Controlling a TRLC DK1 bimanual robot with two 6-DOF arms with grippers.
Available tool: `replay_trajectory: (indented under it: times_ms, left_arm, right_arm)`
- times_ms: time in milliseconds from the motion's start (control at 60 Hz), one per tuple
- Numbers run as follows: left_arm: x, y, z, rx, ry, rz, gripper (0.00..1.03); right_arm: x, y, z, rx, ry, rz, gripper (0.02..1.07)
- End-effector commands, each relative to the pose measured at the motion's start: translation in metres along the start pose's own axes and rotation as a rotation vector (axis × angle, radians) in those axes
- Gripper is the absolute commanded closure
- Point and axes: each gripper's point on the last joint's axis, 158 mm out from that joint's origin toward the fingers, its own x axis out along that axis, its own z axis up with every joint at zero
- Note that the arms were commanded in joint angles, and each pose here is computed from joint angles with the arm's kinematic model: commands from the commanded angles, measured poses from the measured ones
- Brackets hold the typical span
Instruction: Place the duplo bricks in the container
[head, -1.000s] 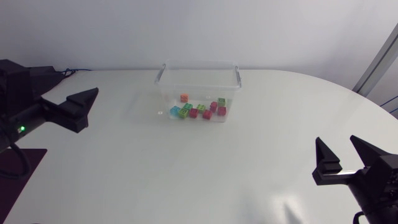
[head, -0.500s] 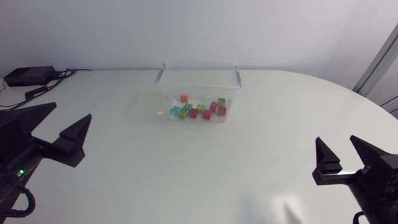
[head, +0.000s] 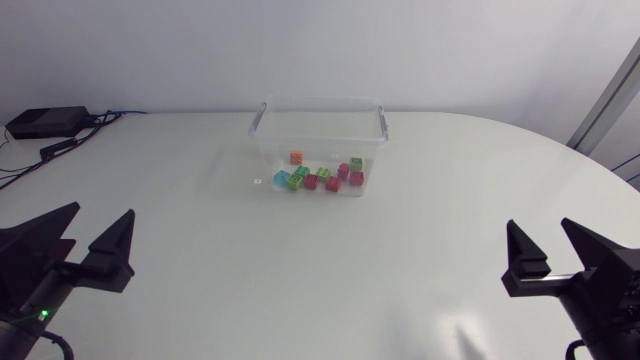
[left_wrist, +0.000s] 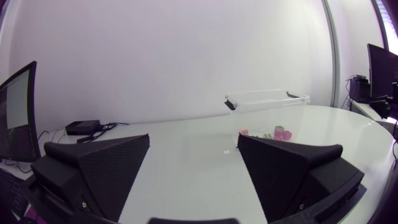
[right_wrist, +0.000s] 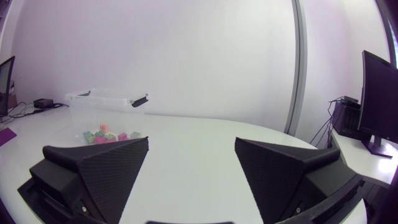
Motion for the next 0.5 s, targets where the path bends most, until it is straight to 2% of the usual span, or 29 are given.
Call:
replay_trajectory:
  times_ms: [0, 150, 483]
  left_arm:
    - [-0.001, 0.005, -0.015, -0.054, 0.008, 0.026, 0.04]
    - [-0.003, 0.011, -0.029, -0.098, -0.004, 0.060, 0.04]
    - [-0.003, 0.011, -0.029, -0.098, -0.004, 0.060, 0.04]
  right_arm:
    - [0.001, 0.003, -0.005, 0.028, -0.002, 0.010, 0.07]
    - [0.001, 0.003, -0.004, 0.040, -0.002, 0.010, 0.07]
    - [0.001, 0.003, -0.004, 0.040, -0.002, 0.010, 0.07]
